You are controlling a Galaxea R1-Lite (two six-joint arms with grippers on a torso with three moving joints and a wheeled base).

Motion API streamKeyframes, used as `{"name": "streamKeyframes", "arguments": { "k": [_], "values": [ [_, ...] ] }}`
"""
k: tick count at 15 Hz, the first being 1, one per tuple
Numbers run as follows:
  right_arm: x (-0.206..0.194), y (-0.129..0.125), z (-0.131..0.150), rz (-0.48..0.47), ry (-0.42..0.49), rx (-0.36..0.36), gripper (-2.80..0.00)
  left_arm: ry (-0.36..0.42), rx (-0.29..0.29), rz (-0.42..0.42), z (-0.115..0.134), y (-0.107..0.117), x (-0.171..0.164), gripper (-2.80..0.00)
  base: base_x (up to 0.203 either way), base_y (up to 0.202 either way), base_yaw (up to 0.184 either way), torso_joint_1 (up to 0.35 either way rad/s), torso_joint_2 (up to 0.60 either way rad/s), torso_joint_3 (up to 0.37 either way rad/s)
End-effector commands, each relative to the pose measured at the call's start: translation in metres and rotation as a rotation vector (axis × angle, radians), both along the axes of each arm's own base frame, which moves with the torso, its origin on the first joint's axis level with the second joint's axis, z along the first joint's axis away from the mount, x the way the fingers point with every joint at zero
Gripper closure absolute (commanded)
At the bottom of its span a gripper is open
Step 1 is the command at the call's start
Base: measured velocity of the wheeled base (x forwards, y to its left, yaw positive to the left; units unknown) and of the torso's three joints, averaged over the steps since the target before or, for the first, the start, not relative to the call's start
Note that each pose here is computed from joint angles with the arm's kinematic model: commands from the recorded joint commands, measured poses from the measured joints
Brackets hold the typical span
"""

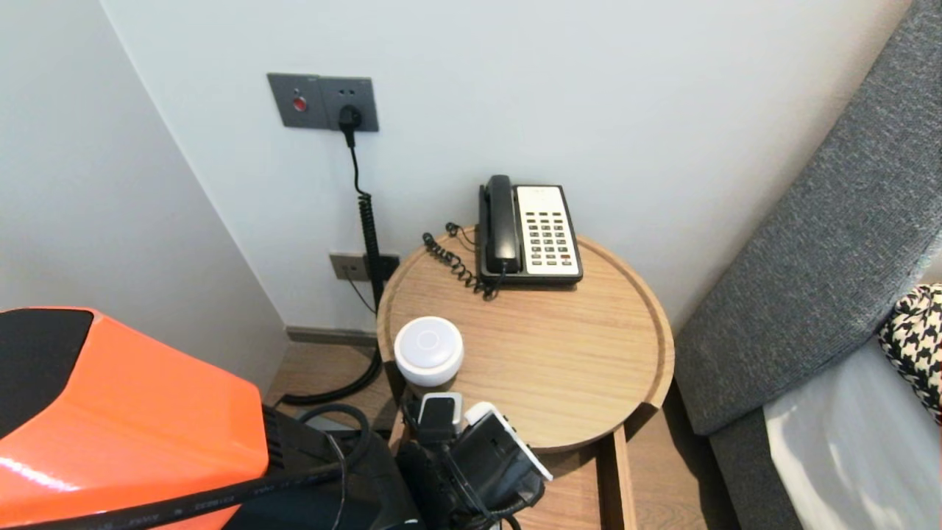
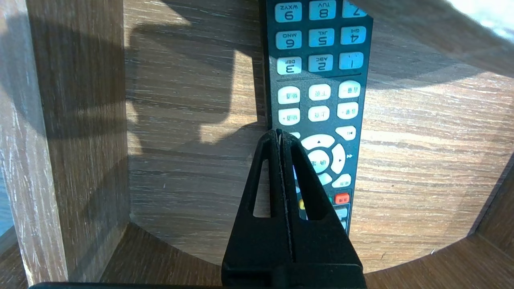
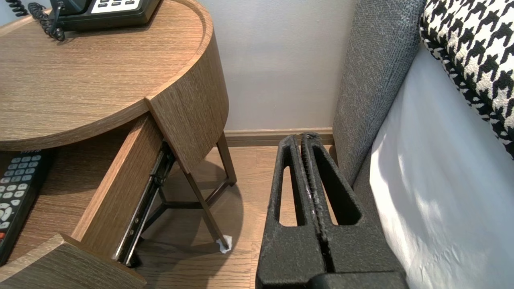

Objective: Take the remote control out of the drawer one by one and place them on the table

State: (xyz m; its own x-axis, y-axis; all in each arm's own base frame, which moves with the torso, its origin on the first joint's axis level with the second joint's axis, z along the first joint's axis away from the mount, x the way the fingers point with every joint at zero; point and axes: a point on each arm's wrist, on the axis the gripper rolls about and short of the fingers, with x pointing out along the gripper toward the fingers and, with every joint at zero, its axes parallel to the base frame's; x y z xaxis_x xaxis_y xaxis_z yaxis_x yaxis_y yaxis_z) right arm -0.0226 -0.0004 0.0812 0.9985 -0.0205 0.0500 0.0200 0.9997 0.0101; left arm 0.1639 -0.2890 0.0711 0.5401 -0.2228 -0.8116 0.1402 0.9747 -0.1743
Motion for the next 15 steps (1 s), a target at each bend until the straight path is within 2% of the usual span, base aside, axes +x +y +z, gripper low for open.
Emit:
{"name": "streamKeyframes", "arguments": {
  "k": [1,12,15],
  "values": [
    [0.002,0.000,-0.007,-0.001,0.027,0.000,0.00,-0.009,-0.014,0.006,0.005,0.000,0.000,0.00,0.000,0.000,0.000,0.000,0.00,0.000],
    [0.002,0.000,-0.007,-0.001,0.027,0.000,0.00,-0.062,-0.087,-0.018,0.045,0.025,-0.015,0.00,0.000,0.000,0.000,0.000,0.00,0.000],
    [0.002,0.000,-0.007,0.001,0.026,0.000,0.00,-0.056,-0.077,-0.017,0.038,0.018,-0.011,0.00,0.000,0.000,0.000,0.000,0.00,0.000]
  ]
}}
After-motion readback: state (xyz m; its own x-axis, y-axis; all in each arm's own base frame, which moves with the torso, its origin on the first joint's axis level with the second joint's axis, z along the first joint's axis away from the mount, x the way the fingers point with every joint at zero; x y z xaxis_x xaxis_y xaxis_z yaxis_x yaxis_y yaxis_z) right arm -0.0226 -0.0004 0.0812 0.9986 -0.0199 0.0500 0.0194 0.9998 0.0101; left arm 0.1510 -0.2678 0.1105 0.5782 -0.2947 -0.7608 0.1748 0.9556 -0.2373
